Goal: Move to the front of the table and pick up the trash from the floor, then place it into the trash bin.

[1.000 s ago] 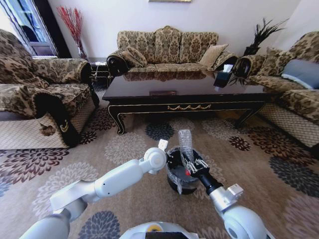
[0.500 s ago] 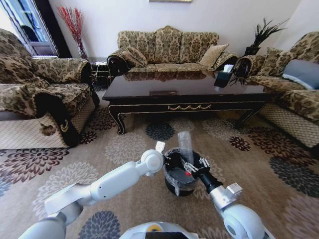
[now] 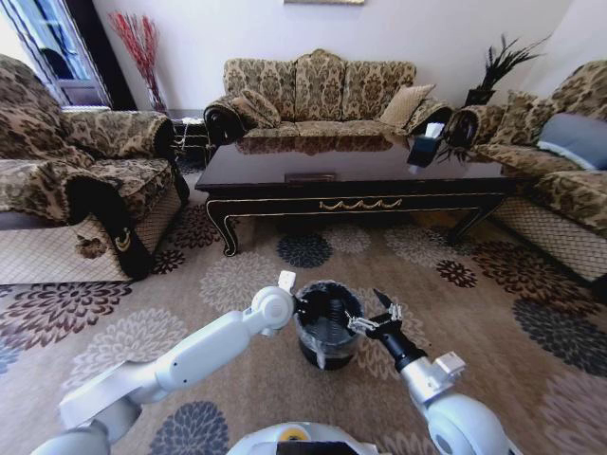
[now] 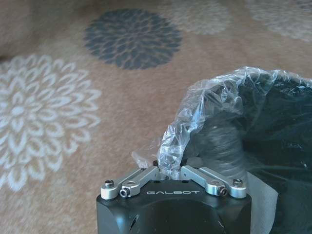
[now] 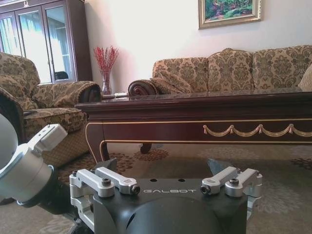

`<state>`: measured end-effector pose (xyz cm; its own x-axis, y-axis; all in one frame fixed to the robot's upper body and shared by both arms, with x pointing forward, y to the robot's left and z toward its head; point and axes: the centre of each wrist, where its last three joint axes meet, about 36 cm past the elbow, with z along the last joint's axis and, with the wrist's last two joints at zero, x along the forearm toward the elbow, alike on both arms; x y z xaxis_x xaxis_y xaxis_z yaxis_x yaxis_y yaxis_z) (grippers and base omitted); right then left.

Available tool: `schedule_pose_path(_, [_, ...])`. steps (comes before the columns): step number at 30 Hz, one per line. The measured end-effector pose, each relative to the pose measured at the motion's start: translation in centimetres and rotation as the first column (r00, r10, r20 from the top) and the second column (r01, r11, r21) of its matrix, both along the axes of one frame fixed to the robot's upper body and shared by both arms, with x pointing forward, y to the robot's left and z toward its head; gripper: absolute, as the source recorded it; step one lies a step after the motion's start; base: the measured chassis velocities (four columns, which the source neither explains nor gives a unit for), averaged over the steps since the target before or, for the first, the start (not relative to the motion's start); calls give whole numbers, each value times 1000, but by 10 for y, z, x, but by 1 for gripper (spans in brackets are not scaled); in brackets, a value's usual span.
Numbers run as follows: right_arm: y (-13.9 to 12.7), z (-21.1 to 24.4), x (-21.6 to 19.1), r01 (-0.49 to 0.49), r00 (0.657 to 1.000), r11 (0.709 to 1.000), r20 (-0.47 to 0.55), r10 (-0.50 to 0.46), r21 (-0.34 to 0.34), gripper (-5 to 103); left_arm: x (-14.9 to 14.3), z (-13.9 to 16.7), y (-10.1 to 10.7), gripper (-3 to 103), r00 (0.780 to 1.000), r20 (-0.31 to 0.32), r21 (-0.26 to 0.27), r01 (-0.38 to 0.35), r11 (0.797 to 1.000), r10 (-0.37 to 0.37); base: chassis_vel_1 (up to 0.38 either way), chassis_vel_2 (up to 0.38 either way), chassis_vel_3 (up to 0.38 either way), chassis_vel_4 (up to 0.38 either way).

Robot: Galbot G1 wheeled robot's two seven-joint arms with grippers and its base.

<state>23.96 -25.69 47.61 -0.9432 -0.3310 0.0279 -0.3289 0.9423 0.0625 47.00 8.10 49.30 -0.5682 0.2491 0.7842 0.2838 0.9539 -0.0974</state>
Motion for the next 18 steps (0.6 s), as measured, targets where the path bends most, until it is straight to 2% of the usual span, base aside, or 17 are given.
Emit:
schedule_pose_path(8, [-1,5,-3,2,1000,1000,13,-2,-3,100,9,-28,35,2,993,-42,14,-112,994,112,0,0,0,0])
schedule_pose_path(15, [-1,4,-4,0,1000,1000,11,0,-1,100,15,-39,51,2,986,-40,30,-163,986,164,0,0,0,0])
schedule_pose_path(17, [-1,3,-4,1,1000,1000,9,-1,-1,100,14,-41,58,-1,983,-41,28,-176,984,177,0,0,0,0])
schedule_pose_path(18, [-1,2,-4,1,1000,1000,8,-1,-2,100,13,-40,60,3,983,-41,21,-176,984,177,0,0,0,0])
